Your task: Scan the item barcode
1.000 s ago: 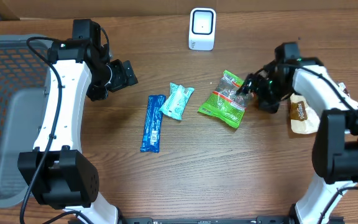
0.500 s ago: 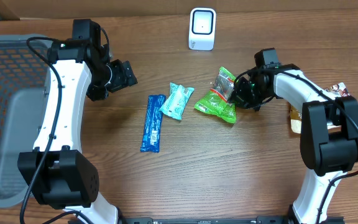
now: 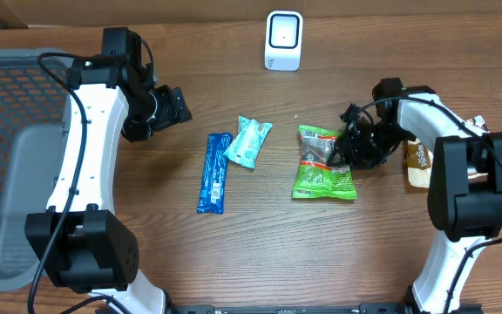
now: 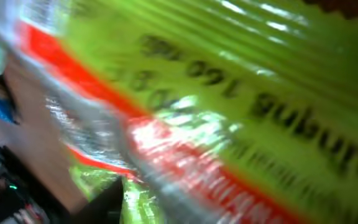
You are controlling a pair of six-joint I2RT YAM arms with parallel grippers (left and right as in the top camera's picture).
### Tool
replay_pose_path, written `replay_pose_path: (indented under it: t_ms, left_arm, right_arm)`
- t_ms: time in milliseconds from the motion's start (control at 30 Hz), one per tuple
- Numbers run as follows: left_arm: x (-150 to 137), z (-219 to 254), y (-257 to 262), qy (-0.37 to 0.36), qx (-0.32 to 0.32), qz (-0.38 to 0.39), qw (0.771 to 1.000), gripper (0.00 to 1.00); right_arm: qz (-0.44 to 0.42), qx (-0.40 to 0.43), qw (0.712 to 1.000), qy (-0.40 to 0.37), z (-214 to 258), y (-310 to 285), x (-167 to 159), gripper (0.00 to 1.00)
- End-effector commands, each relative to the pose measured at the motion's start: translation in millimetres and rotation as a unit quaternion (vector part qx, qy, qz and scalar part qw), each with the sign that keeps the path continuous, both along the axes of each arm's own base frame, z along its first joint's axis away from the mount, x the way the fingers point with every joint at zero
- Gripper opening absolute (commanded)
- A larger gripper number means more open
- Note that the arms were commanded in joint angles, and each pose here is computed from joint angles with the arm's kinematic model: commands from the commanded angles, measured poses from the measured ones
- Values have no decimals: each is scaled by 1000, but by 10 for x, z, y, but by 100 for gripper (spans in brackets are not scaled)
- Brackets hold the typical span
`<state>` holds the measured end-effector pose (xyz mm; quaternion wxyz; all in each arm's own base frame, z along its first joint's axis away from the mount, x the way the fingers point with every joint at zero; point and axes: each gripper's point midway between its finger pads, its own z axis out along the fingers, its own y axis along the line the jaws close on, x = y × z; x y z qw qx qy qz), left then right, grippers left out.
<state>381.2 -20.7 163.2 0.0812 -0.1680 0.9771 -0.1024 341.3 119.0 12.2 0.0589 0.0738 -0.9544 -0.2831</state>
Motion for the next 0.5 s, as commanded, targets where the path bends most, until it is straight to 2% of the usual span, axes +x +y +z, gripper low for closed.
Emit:
replay_pose_path:
  t_ms: [0, 133, 200, 233, 267, 300, 367, 467]
  left_arm:
    - [30, 118, -70, -20, 6, -19, 1000, 83]
    - [47, 124, -148, -25, 5, -29, 999, 85]
    - [41, 122, -192, -25, 5, -35, 999, 85]
    - [38, 122, -212, -25, 5, -37, 999, 85]
    - [36, 122, -232, -25, 5, -40, 999, 85]
    - [37, 122, -239, -25, 6, -41, 999, 85]
    - [33, 122, -241, -24, 5, -41, 999, 85]
    - [35, 122, -241, -25, 5, -41, 999, 85]
  right_arm:
    - [-31, -37, 999, 5, -133, -153, 85, 69]
    - [-43, -22, 999, -3, -181, -73, 118, 69]
    - [-57, -23, 998, 0, -265, -27, 95, 58]
    - [-64, -16, 998, 5, -298, 21, 70, 45]
    - [-63, 1, 998, 6, -309, 86, 38, 19]
    - [-63, 6, 998, 6, -320, 99, 27, 12]
    - [-63, 16, 998, 8, -306, 125, 21, 4]
    - [-67, 76, 995, 8, -93, 235, 83, 4]
